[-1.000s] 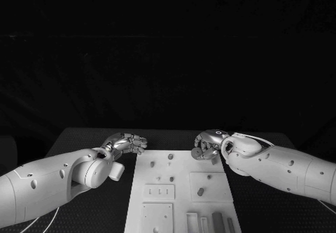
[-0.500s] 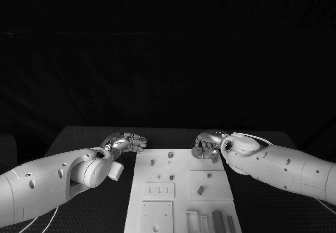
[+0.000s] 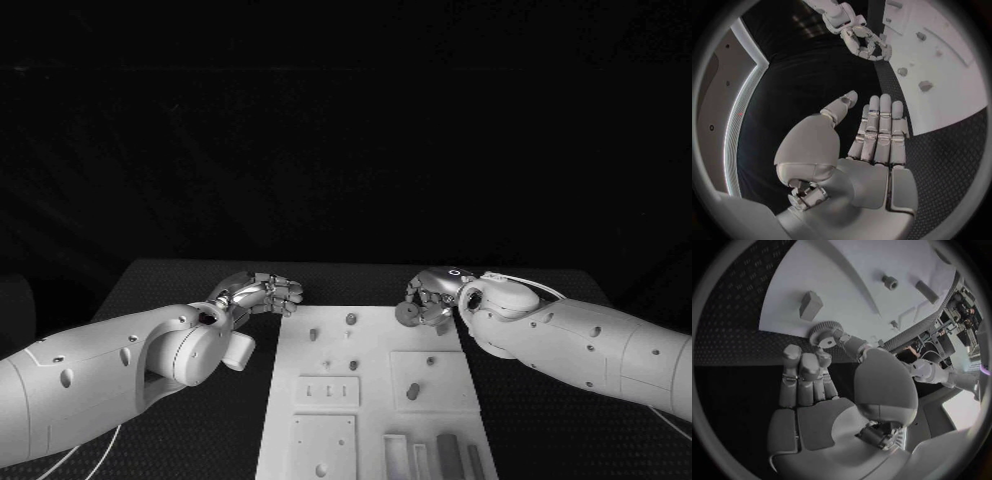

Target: Assemble the parts on the task board

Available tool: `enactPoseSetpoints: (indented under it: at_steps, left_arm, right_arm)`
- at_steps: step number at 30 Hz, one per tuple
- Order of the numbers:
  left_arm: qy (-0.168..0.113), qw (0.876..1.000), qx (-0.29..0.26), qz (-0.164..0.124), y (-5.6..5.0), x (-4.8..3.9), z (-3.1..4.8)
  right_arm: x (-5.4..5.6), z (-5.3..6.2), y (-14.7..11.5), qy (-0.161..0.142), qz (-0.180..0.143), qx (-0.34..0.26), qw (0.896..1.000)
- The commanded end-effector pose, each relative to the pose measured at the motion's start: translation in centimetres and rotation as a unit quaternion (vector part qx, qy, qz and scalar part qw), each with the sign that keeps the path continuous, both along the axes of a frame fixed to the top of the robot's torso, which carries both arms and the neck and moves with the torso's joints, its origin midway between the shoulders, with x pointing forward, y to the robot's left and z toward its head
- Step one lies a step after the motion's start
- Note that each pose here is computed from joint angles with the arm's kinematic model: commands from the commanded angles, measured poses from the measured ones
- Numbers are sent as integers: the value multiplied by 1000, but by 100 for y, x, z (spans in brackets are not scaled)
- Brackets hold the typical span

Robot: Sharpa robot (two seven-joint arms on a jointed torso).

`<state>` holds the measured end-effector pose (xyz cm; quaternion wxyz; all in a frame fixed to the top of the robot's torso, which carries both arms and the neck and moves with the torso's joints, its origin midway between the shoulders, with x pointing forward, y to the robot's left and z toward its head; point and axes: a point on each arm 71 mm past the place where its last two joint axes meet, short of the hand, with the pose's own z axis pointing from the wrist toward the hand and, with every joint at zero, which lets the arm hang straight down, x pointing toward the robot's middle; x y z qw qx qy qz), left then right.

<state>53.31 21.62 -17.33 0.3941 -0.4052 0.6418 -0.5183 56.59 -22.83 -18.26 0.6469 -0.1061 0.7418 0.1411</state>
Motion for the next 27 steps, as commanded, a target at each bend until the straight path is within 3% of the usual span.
enactPoseSetpoints:
  at_steps: [1, 12, 27]
  left_arm:
    - [-4, 1000, -4, -11, -29, -9, 12]
    - [-3, 1000, -3, -11, -22, -9, 12]
    - [-3, 1000, -3, -11, -14, -12, 12]
  right_arm:
    - [2, -15, 7, 7, 3, 2, 1000]
    - [-9, -45, 33, 12, 9, 2, 1000]
    - [-26, -168, 56, 17, 12, -13, 1000]
